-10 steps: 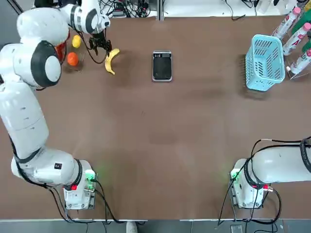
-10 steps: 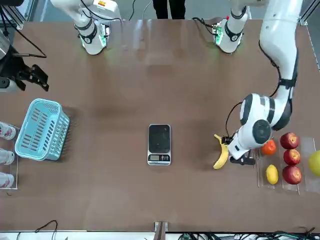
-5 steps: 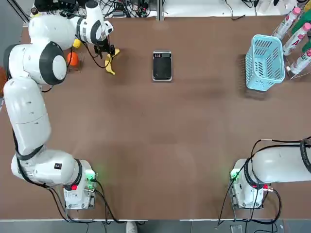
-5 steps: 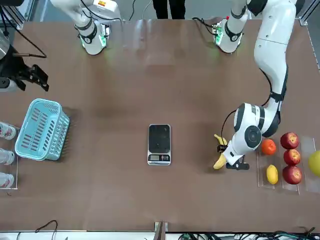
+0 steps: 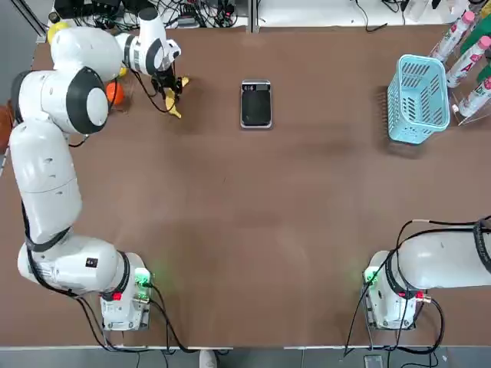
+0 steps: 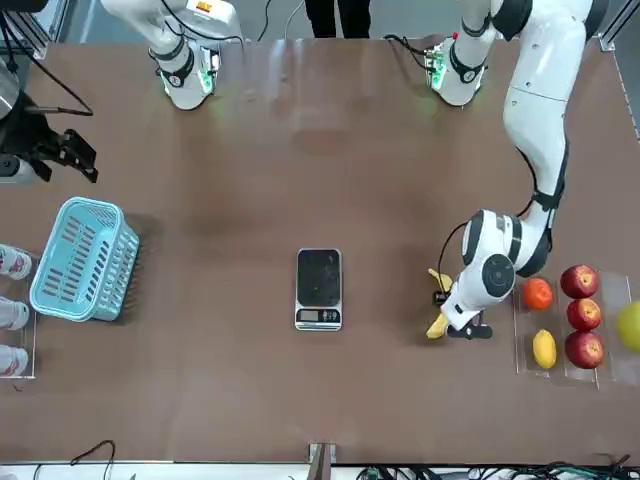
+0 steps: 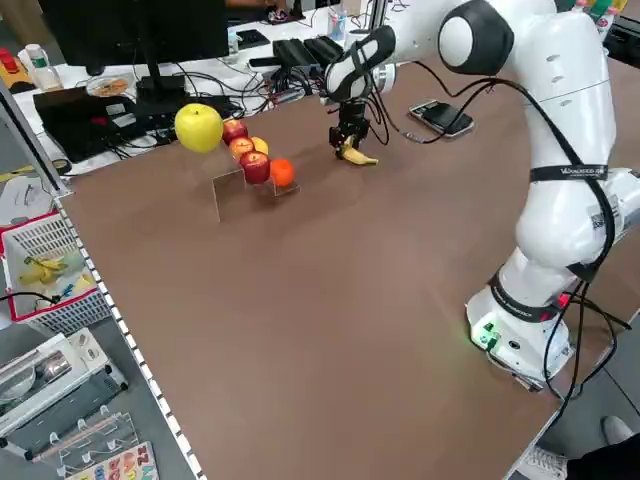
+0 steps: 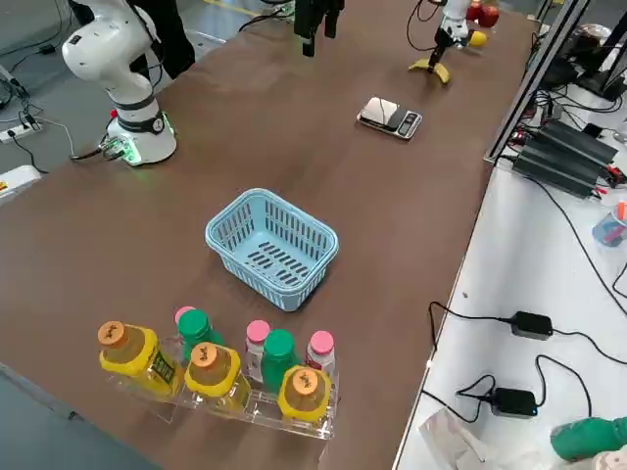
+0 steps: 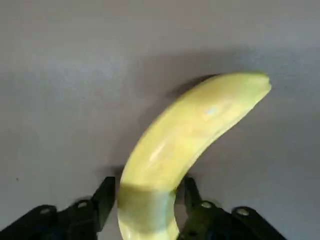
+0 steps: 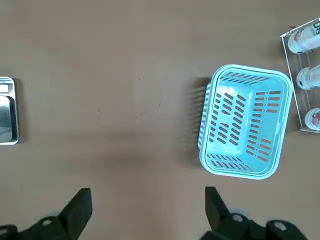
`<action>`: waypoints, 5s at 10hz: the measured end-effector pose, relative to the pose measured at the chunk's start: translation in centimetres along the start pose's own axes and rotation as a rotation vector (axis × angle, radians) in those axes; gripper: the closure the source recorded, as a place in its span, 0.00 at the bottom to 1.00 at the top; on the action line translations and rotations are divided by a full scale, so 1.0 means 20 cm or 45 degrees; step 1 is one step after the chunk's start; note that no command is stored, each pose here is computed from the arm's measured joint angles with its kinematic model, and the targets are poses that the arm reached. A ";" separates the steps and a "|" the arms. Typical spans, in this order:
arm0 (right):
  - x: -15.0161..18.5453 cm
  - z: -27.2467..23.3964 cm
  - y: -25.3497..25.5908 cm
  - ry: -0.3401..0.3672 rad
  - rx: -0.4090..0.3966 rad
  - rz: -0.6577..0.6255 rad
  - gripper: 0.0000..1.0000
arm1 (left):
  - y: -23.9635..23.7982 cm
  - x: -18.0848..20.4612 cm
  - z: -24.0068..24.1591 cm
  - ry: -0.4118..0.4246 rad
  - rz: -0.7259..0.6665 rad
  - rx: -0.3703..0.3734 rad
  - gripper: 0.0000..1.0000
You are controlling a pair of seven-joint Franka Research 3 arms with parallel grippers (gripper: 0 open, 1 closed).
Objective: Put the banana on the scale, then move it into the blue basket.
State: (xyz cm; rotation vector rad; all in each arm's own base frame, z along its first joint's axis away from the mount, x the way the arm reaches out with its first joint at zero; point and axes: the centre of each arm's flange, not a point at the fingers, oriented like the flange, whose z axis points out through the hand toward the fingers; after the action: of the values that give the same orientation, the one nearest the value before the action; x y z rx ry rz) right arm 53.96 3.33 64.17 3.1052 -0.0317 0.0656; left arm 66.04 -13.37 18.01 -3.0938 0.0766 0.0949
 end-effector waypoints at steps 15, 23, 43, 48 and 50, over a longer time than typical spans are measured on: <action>0.00 0.00 -0.01 0.010 0.002 -0.006 0.00 | 1.67 -0.28 -0.55 0.069 -0.486 -0.235 0.69; 0.00 0.00 -0.01 0.012 0.002 -0.003 0.00 | 1.88 -0.37 -0.32 0.011 -0.506 -0.255 0.63; 0.31 1.01 -1.92 0.055 -0.013 -0.262 0.00 | -0.47 -0.36 -1.81 -0.028 -0.351 -0.057 0.00; 0.17 1.54 -2.37 0.160 0.056 -0.178 0.00 | -0.67 -0.60 -2.15 0.055 0.005 -0.036 0.00; 0.07 1.64 -2.51 0.175 0.070 -0.221 0.00 | -0.60 -0.60 -2.16 0.058 0.036 -0.039 0.00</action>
State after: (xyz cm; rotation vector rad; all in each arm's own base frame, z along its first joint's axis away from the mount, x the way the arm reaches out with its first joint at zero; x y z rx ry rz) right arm 57.83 52.28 29.75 3.1339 0.2463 0.2788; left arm 57.18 -2.90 62.36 -3.1262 0.1218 0.0272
